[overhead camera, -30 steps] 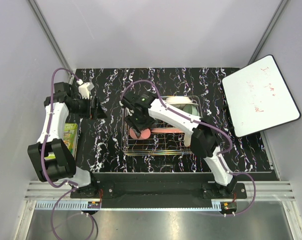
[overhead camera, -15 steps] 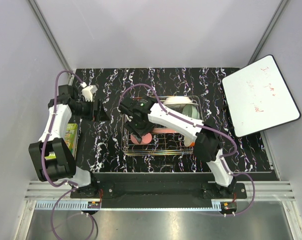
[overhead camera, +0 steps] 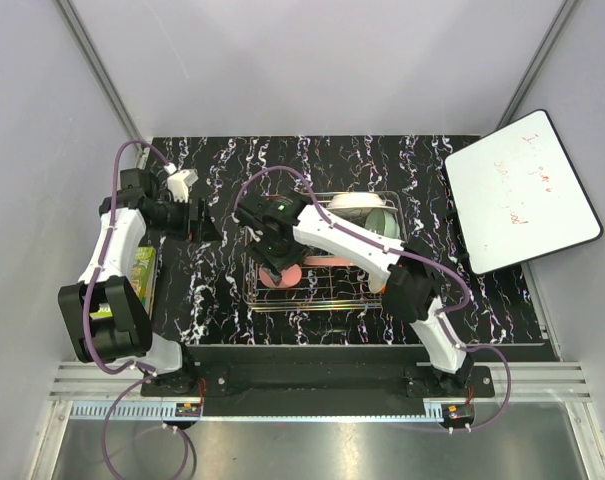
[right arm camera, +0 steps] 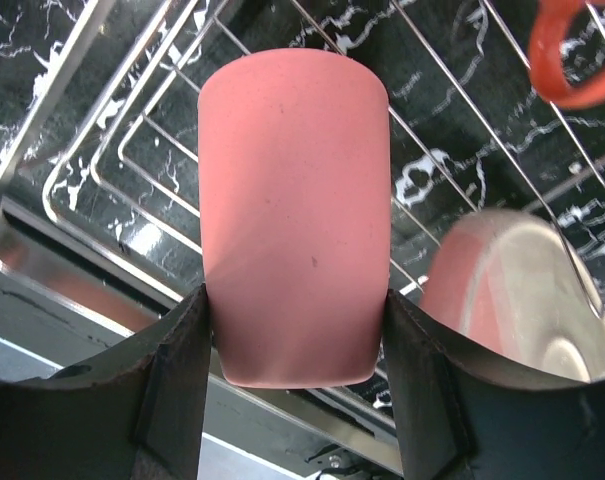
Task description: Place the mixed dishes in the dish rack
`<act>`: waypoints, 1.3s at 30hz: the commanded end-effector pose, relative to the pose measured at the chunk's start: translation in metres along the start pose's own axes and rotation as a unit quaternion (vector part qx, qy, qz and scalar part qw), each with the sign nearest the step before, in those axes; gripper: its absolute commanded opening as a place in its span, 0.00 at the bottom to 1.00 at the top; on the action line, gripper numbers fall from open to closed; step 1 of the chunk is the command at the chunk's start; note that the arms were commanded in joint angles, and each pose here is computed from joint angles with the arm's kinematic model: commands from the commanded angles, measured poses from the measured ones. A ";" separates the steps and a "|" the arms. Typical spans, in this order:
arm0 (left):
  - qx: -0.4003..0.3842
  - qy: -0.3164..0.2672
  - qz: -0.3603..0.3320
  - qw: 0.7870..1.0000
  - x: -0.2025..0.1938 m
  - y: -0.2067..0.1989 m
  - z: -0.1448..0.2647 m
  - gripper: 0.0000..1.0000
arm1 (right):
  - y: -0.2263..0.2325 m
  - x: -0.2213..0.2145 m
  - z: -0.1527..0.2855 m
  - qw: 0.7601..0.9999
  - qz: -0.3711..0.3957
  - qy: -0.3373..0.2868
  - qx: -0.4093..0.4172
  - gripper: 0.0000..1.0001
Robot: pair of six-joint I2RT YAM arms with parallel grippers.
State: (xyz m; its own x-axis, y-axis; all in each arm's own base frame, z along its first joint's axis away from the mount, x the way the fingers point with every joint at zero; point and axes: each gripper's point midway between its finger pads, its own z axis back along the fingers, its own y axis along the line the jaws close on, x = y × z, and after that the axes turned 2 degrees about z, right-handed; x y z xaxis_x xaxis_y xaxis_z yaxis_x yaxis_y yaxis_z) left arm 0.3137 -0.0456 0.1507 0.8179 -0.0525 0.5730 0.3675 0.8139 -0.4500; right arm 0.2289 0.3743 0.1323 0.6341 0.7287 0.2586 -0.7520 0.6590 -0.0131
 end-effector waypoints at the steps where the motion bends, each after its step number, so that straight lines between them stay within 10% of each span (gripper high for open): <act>1: 0.019 -0.020 -0.025 0.999 0.010 0.003 0.005 0.99 | 0.013 0.006 -0.012 1.000 0.011 0.007 0.020 0.12; 39: 0.030 -0.019 -0.038 0.999 0.011 0.008 0.008 0.99 | 0.034 0.082 0.007 0.992 -0.002 -0.113 0.062 0.11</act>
State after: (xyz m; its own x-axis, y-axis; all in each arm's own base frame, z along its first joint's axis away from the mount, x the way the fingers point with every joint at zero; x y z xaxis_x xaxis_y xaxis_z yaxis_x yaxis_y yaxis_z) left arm 0.3146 -0.0399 0.1474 0.8177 -0.0678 0.5716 0.3624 0.8322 -0.4197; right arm 0.2503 0.4309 0.1472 0.6059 0.6940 0.3889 -0.7679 0.6380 0.0579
